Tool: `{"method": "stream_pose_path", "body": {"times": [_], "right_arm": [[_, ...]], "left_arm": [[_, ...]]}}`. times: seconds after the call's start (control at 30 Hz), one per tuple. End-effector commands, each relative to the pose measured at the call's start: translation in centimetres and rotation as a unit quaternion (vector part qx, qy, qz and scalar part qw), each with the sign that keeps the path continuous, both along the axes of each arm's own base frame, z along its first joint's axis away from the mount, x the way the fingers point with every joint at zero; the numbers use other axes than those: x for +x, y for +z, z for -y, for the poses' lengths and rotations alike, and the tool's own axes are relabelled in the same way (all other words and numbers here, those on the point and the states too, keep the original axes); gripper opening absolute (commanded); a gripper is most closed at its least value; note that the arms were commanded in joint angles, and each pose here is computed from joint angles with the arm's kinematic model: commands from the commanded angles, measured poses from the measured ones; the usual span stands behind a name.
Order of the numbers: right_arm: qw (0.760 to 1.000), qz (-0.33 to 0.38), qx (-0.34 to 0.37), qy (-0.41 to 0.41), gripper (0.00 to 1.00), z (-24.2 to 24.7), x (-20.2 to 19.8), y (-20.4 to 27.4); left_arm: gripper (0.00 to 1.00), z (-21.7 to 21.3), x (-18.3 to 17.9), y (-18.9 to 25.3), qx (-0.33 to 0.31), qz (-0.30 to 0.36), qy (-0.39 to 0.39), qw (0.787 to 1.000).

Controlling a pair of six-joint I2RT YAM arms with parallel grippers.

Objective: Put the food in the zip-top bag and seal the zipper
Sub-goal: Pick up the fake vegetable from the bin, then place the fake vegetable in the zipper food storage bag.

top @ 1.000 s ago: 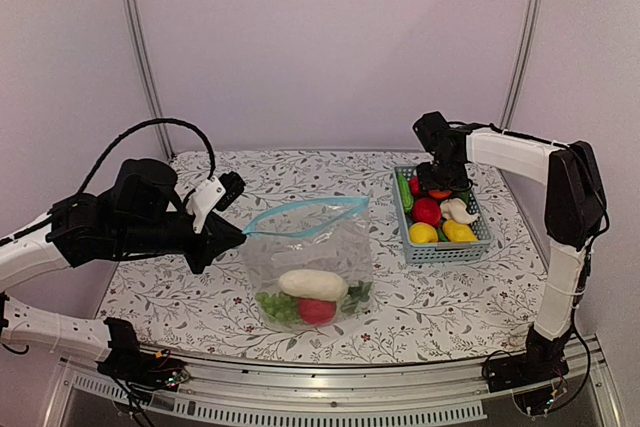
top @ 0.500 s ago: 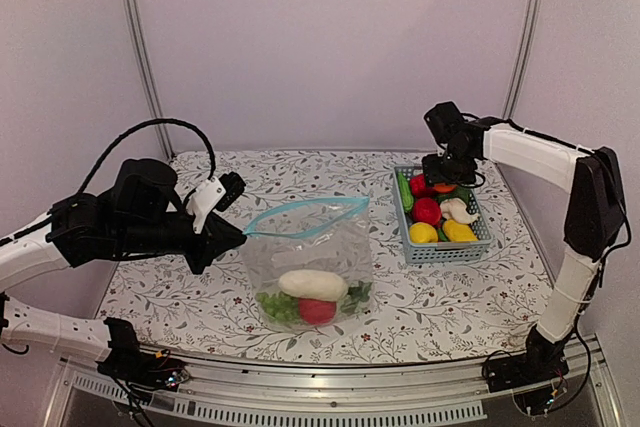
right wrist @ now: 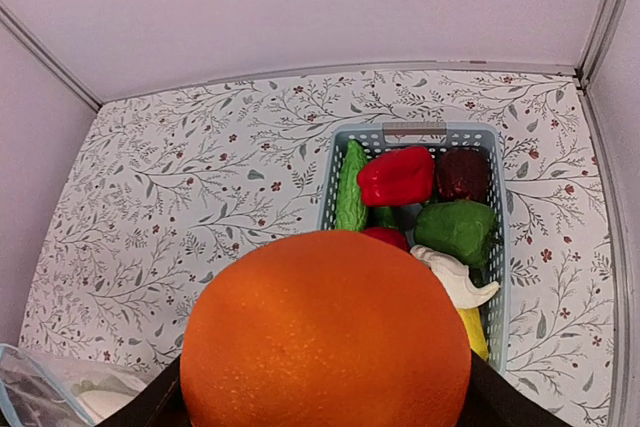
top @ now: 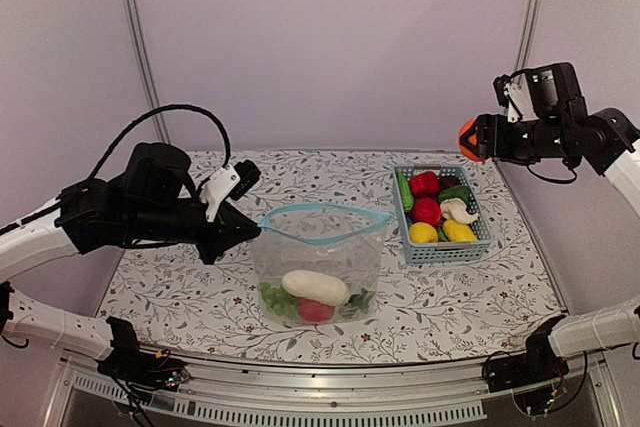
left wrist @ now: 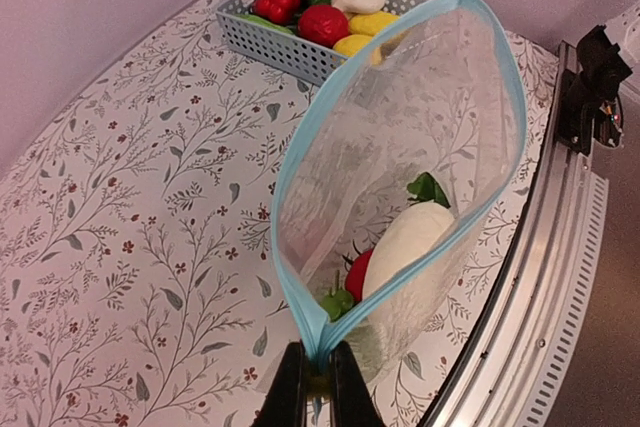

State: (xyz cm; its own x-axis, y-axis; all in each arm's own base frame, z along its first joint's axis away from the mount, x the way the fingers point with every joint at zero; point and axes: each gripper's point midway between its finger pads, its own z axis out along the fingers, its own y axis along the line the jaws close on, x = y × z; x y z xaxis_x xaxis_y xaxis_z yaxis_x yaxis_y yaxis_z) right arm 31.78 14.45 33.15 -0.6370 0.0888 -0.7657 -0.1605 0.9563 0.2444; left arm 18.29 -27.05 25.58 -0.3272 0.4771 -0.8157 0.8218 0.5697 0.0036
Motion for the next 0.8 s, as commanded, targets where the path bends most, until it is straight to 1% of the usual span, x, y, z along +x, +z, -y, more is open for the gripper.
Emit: {"method": "stream_pose_path", "body": {"times": [0.0, 0.2, 0.47, 0.57, 0.77], "right_arm": [[0.995, -0.035, 0.053, 0.071, 0.59, -2.0, -5.3, 1.2], [0.983, -0.047, 0.086, 0.154, 0.57, -5.9, -10.0, 2.4], [0.955, -0.062, 0.092, 0.276, 0.56, -13.1, -14.8, 3.9], [0.947, -0.064, 0.085, 0.304, 0.56, -15.5, -15.7, 4.1], [0.941, -0.069, 0.047, 0.328, 0.55, -19.5, -15.6, 2.6]], "left_arm": [[0.00, 1.4, 0.4, 1.9, -0.032, 0.007, -0.015, 0.999], [0.00, 1.5, 0.2, 0.5, -0.029, -0.009, -0.013, 0.999], [0.00, 1.1, 0.3, 0.6, -0.030, -0.001, -0.007, 1.000], [0.00, 1.2, 0.1, 0.6, -0.034, -0.005, -0.012, 0.999], [0.00, 1.2, -0.1, 0.9, -0.040, -0.004, -0.016, 0.999]]}}
